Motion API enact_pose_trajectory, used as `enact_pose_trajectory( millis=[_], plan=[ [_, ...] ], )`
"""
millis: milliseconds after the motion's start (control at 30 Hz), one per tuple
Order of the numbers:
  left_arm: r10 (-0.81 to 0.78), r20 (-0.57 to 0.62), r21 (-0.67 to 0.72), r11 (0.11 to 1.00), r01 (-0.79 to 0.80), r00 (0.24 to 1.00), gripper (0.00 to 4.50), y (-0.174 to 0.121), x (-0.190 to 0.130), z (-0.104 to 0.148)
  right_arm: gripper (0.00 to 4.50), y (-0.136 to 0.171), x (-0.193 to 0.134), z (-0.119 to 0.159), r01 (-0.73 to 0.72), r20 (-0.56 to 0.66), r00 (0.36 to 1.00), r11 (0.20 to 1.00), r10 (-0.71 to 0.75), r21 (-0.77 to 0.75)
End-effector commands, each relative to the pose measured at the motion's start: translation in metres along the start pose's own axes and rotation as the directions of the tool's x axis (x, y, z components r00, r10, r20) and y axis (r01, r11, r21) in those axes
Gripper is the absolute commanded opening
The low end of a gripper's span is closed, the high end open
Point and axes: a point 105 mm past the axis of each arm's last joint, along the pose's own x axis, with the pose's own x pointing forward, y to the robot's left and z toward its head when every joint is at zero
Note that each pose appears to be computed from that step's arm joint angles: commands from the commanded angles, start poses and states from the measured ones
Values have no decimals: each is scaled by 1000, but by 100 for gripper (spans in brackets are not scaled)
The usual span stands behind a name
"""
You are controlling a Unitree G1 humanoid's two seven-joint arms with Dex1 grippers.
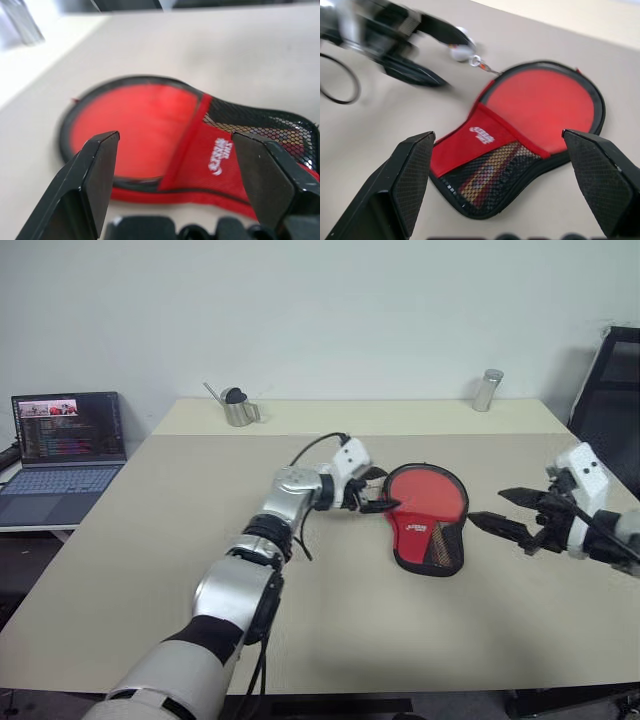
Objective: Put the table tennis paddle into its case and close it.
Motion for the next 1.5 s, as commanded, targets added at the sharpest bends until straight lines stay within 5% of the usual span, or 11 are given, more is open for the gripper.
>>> enact_pose_trajectory(
  millis=[33, 433, 1500],
  plan=[
    [-44, 36, 65, 997, 42, 998, 391, 1, -29, 9, 447, -16, 10, -2, 57, 19, 998, 998, -57, 13],
    [75, 9, 29, 997, -75, 997, 391, -6, -101, 10, 447, -43, 65, -50, 135, -47, 990, 987, -132, 86],
    [92, -3, 18, 996, -92, 996, 391, -12, -101, 17, 447, -41, 102, -95, 102, -177, 982, 980, -71, 171]
  ],
)
